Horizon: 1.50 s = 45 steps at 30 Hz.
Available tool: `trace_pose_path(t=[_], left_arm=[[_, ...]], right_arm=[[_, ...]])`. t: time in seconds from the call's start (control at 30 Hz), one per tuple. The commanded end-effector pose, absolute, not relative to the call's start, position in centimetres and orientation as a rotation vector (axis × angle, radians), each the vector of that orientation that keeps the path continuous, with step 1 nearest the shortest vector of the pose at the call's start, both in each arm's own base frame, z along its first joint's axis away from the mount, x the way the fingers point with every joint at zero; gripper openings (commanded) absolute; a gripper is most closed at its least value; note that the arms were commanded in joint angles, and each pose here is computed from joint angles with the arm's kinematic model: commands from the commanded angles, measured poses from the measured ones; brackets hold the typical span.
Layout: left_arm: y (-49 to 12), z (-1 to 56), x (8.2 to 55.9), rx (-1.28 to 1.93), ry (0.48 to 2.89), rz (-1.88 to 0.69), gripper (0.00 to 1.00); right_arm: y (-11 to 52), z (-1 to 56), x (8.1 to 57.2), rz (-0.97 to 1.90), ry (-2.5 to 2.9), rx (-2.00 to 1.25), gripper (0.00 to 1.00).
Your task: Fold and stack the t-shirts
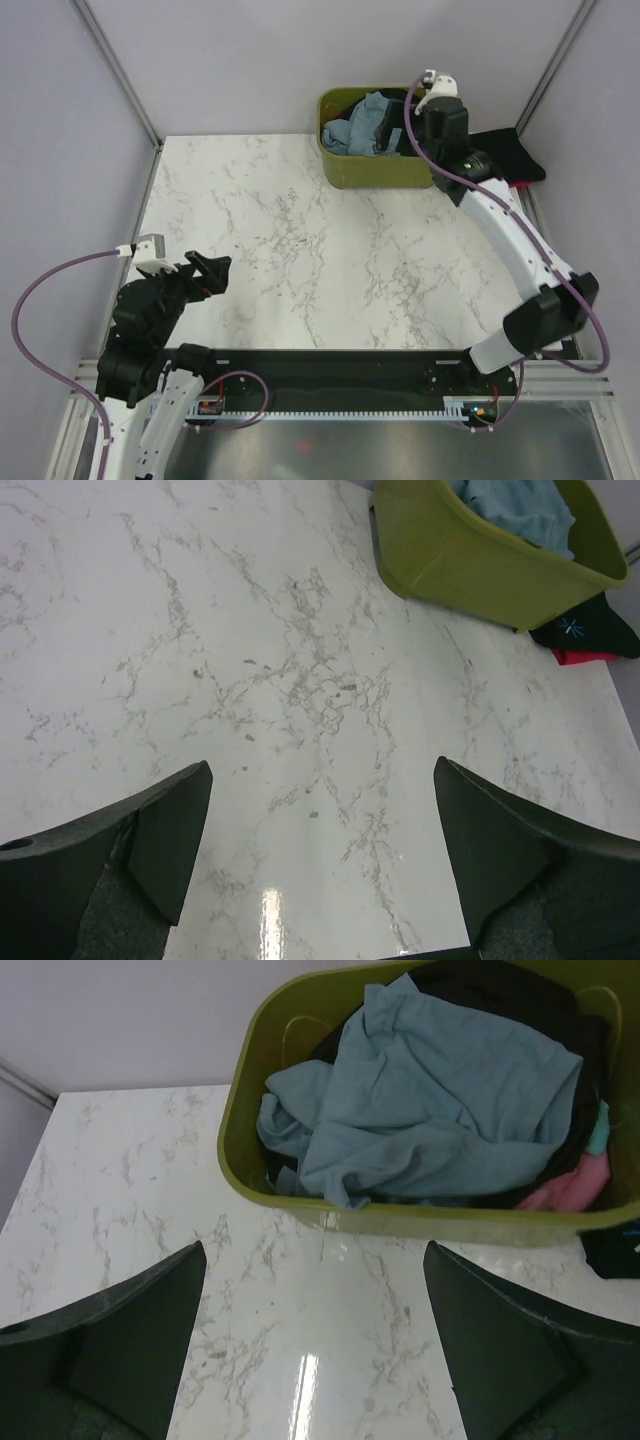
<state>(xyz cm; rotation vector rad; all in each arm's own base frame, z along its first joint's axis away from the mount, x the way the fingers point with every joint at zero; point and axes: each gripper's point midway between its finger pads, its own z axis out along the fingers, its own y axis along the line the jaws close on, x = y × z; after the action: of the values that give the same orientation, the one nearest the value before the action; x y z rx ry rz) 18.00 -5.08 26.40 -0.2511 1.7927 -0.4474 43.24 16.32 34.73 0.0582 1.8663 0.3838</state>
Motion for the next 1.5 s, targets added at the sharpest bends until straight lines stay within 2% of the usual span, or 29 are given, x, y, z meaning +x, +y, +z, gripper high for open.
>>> trace_pose_path(t=[0.0,0.03,0.1,0.2,0.37,0.43,0.53,0.6,0.63,0.67,0.7,0.73,0.87,0.9,0.97,1.0,1.03,1.1,1.17,1.27,1.3,1.33,1.37,1.43,1.47], left_arm=[[-4.1,25.9,18.8,-0.278,1.771,-0.385,1.00],[-3.9,25.8,18.8,-0.287,1.772,-0.374,0.99],[-3.6,25.9,18.9,-0.296,1.764,-0.358,0.99],[-3.1,25.7,18.8,-0.312,1.756,-0.339,0.99],[-3.0,25.8,18.7,-0.321,1.746,-0.335,0.98],[-2.9,25.8,18.7,-0.325,1.745,-0.331,0.98],[-2.8,25.8,18.7,-0.325,1.745,-0.330,0.98],[-2.7,25.9,18.7,-0.330,1.742,-0.326,0.98],[-2.7,25.9,18.7,-0.332,1.742,-0.325,0.97],[-2.6,25.9,18.7,-0.336,1.738,-0.322,0.97],[-2.5,25.8,18.7,-0.339,1.740,-0.318,0.97],[-2.4,25.9,18.7,-0.342,1.736,-0.317,0.97],[-2.2,25.8,18.8,-0.356,1.739,-0.304,0.96],[-2.1,25.8,18.9,-0.358,1.738,-0.302,0.96],[-2.1,25.7,18.9,-0.361,1.744,-0.298,0.96],[-2.0,25.7,18.9,-0.363,1.742,-0.297,0.96],[-2.0,25.7,19.0,-0.364,1.744,-0.295,0.96],[-1.9,25.6,19.1,-0.370,1.748,-0.290,0.97],[-1.8,25.5,19.1,-0.376,1.749,-0.285,0.97],[-1.7,25.5,19.1,-0.381,1.749,-0.280,0.98],[-1.6,25.5,19.1,-0.385,1.748,-0.276,0.98],[-1.5,25.5,19.1,-0.389,1.747,-0.275,0.98],[-1.5,25.5,19.2,-0.392,1.746,-0.271,0.98],[-1.3,25.5,19.2,-0.400,1.747,-0.263,0.99],[-1.1,25.5,19.2,-0.407,1.746,-0.253,0.99]], right_arm=[[18.2,35.5,47.2,0.375,1.859,0.012,0.98],[19.0,32.8,49.1,0.358,1.918,0.011,0.98],[19.4,33.0,50.8,0.339,1.930,0.021,0.98],[19.3,28.4,53.7,0.239,2.028,0.062,0.98],[18.6,24.2,55.4,0.127,2.093,0.083,0.98],[18.7,22.9,56.1,0.108,2.110,0.071,0.95],[19.4,22.5,56.6,0.137,2.115,0.053,0.83],[19.7,22.9,57.0,0.148,2.104,0.045,0.67],[19.8,23.2,57.1,0.151,2.097,0.040,0.55],[20.3,24.2,57.2,0.184,2.078,0.026,0.25],[20.7,25.0,57.2,0.209,2.065,0.019,0.07],[21.2,26.0,57.1,0.245,2.049,0.012,0.00],[28.0,34.4,54.4,0.535,1.871,-0.211,0.00],[30.4,39.7,51.9,0.668,1.752,-0.330,0.00],[34.3,46.5,47.0,0.780,1.558,-0.477,0.00],[33.9,52.1,43.3,0.767,1.409,-0.529,0.00],[35.3,55.0,39.9,0.773,1.319,-0.555,0.00],[31.9,61.5,36.2,0.692,1.146,-0.407,0.00],[29.9,63.5,34.8,0.686,1.097,-0.312,0.00],[27.3,60.6,37.1,0.548,1.198,-0.173,0.00],[27.6,56.4,38.8,0.486,1.298,-0.167,0.05],[26.7,53.6,40.2,0.409,1.378,-0.089,0.21],[26.1,48.9,41.4,0.301,1.518,-0.073,0.68],[23.6,39.4,44.7,0.064,1.757,0.020,0.85],[21.7,33.4,44.5,-0.027,1.930,0.098,0.98]])
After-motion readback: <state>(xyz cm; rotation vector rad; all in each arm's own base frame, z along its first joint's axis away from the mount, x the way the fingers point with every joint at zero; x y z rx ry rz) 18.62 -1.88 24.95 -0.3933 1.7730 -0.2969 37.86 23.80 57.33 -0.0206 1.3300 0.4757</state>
